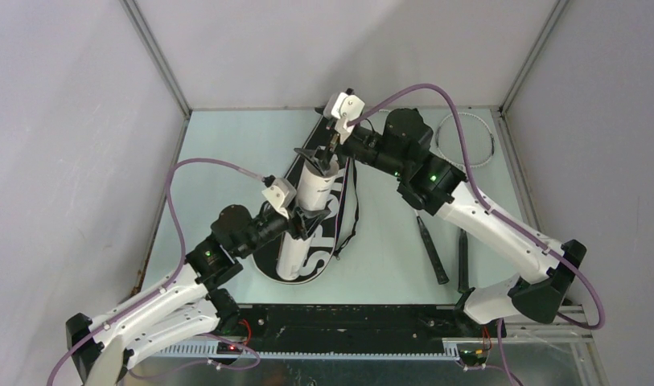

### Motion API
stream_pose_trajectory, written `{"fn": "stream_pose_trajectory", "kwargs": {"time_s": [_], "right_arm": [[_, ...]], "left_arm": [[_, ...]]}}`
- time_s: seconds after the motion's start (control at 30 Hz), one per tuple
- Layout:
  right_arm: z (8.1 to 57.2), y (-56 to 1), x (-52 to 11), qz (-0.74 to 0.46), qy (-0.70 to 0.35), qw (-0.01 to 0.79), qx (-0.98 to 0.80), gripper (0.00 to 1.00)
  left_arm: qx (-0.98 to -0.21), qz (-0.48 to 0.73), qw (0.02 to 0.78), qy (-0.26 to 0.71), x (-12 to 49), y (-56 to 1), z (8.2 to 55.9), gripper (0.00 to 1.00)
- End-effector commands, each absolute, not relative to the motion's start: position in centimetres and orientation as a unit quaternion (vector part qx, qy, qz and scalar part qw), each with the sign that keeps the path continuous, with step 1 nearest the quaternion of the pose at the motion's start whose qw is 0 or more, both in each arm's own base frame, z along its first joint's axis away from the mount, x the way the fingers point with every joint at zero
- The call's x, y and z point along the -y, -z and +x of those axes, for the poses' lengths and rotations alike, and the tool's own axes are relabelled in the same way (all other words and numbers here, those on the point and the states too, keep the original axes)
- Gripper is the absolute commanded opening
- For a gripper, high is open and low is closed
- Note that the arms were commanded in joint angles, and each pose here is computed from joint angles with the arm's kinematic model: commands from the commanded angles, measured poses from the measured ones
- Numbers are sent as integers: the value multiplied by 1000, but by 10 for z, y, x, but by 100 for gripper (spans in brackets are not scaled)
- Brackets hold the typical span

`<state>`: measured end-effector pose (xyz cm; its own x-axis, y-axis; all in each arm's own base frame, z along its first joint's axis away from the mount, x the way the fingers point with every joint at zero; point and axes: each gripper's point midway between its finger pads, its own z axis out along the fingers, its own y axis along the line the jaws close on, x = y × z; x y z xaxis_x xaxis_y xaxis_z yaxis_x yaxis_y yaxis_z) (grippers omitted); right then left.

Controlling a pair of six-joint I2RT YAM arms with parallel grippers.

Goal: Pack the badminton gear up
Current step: Adjust the lid on the shuttle tube, then place the shuttle tube at the center of the board.

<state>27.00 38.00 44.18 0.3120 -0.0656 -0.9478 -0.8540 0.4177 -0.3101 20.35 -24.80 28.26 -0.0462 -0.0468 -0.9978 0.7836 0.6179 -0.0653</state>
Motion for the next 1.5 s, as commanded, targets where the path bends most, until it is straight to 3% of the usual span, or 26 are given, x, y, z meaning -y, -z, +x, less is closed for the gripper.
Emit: {"fn": "stream_pose_trajectory", "kwargs": {"time_s": [0.0, 0.47, 0.67, 1.07, 1.33, 1.47], "right_arm": [[267, -454, -371, -437, -282, 684, -512, 94], [233, -564, -308, -336, -371, 760, -414, 98], [234, -548, -274, -299, -350, 771, -440, 99], [252, -453, -224, -240, -309, 742, -545, 99], [258, -410, -200, -189, -291, 721, -600, 99], [261, -389, -188, -163, -279, 708, -627, 99]], "left_arm": [[-556, 297, 696, 344, 248, -331, 197, 59], [-466, 418, 728, 280, 250, -300, 183, 60], [-423, 450, 745, 250, 241, -305, 170, 62], [-343, 589, 703, 200, 234, -271, 134, 62], [-440, 492, 743, 108, 206, -278, 186, 61], [-528, 361, 768, 37, 170, -284, 230, 63]]}}
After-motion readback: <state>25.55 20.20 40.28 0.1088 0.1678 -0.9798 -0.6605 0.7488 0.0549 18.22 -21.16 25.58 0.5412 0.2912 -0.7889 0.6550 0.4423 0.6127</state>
